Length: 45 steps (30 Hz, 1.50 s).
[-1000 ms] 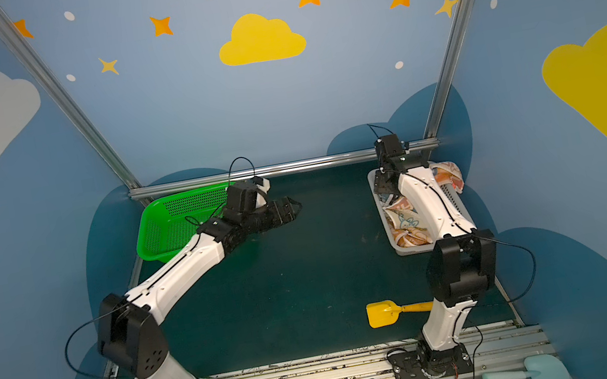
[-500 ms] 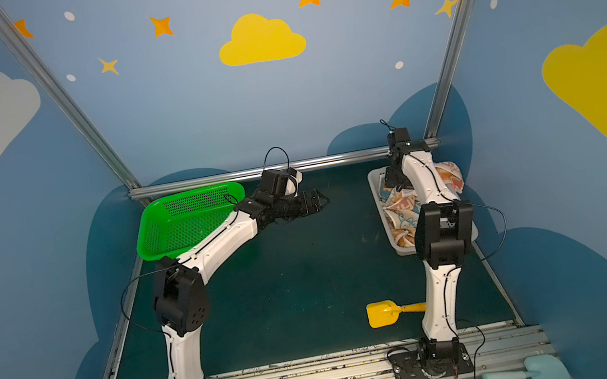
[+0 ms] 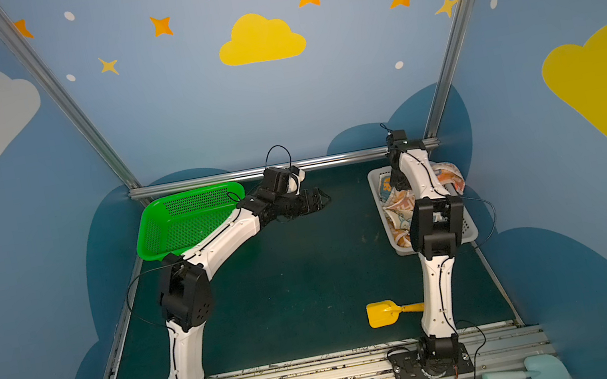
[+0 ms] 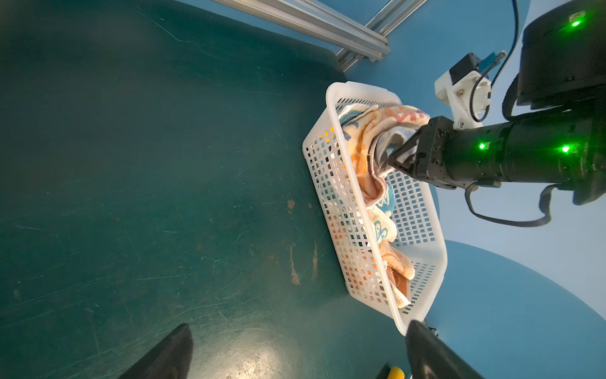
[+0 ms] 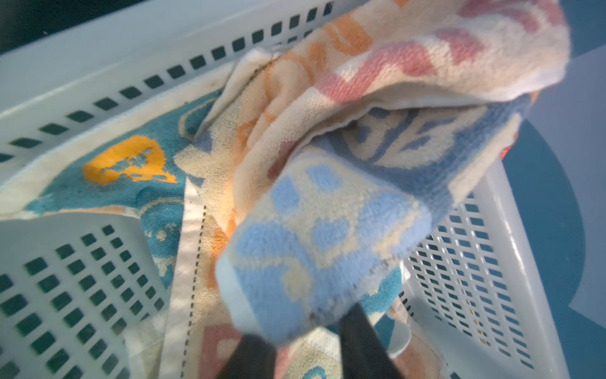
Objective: Fold and stack the towels
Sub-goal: 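Lower the right gripper into the white basket and pinch a printed towel, then lift the towel out and drop it on the table between the grippers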
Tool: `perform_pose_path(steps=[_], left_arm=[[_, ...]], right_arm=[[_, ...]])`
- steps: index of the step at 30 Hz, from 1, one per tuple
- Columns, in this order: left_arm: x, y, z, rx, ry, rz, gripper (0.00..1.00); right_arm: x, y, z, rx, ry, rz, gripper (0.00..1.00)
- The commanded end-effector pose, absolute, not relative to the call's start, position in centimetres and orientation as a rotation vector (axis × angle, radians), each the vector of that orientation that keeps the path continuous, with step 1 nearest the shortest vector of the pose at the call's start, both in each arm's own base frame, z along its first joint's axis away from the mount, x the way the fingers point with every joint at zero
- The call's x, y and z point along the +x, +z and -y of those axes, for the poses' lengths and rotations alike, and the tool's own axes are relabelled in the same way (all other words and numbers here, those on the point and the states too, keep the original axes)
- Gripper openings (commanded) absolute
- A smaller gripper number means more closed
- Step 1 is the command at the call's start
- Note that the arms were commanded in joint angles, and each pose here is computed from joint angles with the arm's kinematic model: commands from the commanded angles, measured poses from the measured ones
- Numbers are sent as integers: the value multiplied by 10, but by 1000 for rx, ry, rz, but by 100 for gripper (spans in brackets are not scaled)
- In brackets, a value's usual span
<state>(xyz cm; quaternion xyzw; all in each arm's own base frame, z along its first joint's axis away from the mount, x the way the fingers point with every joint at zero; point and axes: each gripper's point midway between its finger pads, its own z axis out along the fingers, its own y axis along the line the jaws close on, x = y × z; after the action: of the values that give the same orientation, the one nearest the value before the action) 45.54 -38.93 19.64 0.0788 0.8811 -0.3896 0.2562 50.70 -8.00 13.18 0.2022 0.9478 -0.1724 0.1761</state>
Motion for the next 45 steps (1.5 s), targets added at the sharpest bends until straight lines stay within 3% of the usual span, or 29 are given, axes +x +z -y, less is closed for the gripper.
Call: perform_pose_path(steps=[1, 4, 19, 28, 36, 41, 45], left_arm=[[453, 189, 388, 229, -1053, -2406, 100], [450, 190, 385, 226, -1049, -2405, 100], [414, 217, 353, 266, -988, -2434, 100], [371, 222, 330, 269, -1025, -2459, 100], [344, 247, 304, 263, -1007, -2351, 100], [323, 262, 287, 252, -1017, -2268, 100], [306, 258, 268, 212, -998, -2243, 100]], right_arm=[[501, 142, 84, 597, -500, -2672, 15], [499, 148, 77, 593, -471, -2679, 0], [455, 228, 6, 517, -329, -2671, 0], [430, 290, -94, 232, 24, -2609, 0], [401, 324, -198, -18, 188, -2495, 0], [377, 323, -263, -143, 338, -2511, 0], [371, 291, -303, -213, 417, -2591, 0]])
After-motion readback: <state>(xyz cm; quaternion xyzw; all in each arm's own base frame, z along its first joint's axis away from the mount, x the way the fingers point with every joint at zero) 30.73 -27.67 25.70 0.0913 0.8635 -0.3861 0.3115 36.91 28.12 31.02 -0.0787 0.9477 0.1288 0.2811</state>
